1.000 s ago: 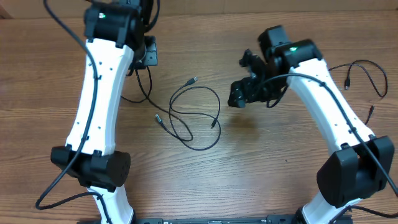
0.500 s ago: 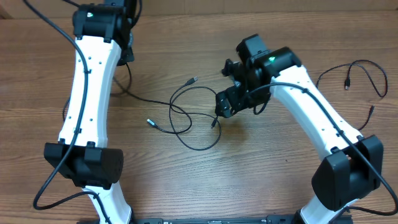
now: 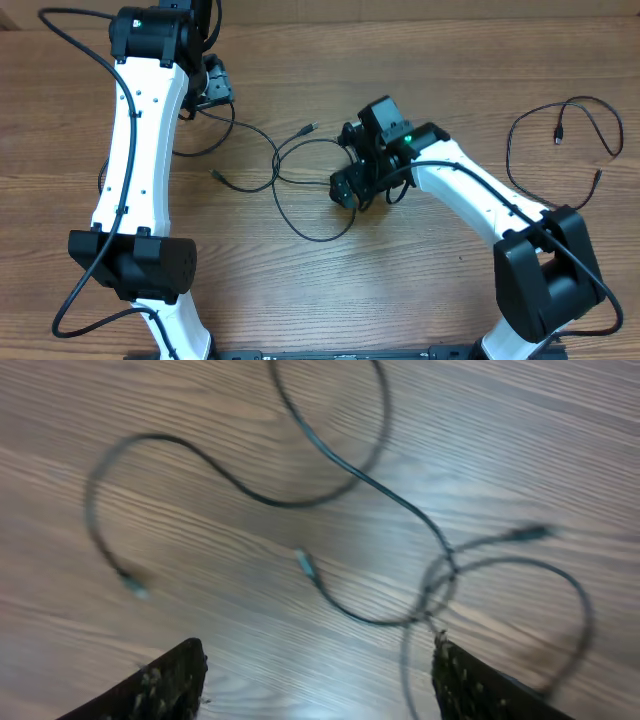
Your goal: Untangle cables
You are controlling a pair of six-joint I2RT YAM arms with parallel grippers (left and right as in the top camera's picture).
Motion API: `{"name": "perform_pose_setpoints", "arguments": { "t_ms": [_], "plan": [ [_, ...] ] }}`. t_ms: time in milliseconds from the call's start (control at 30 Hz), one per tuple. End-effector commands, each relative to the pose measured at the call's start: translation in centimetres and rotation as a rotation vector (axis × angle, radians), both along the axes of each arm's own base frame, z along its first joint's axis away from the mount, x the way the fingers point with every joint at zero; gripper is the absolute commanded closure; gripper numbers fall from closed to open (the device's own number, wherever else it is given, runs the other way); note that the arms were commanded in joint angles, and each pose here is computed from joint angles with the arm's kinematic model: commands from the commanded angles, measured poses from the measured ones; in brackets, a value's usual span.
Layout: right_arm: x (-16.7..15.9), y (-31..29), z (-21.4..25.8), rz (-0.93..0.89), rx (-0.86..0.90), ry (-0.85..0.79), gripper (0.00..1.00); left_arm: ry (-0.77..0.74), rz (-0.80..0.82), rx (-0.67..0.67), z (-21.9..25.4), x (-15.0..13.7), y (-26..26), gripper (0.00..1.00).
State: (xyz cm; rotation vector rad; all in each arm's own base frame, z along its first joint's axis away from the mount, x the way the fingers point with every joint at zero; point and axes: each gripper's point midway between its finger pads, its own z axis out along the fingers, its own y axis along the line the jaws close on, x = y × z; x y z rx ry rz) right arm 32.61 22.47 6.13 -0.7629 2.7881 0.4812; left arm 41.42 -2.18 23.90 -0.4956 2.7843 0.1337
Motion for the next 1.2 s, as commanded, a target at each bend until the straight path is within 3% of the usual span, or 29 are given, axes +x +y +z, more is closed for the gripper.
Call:
{"name": "perform_pose_setpoints", "arguments": {
  "t_ms": [0, 300, 833, 1033, 1167],
  "plan": [
    [-0.6, -0.5, -1.8, -0.001, -0.029, 0.002, 0.00, -0.001, -0.036, -0.108, 0.3, -0.3, -2.6, 0.28],
    [-2.2, 0.0, -3.0, 0.022, 0.007, 0.044, 0.02, -0.010, -0.110, -0.093, 0.4, -0.2, -4.5, 0.28],
    [-1.3, 3.4, -3.8, 0.085, 0.072, -0.057, 0.07, 0.007, -0.132, -0.059, 0.3, -0.6, -4.1, 0.28],
    [-1.2, 3.5, -3.9, 0.084, 0.076, -0.064, 0.23, 0.006, -0.132, -0.058, 0.3, -0.6, -4.1, 0.28],
    [-1.4, 3.3, -4.0, 0.043, 0.074, -0.034, 0.24, 0.007, -0.132, -0.059, 0.3, -0.6, -4.1, 0.28]
  ]
}}
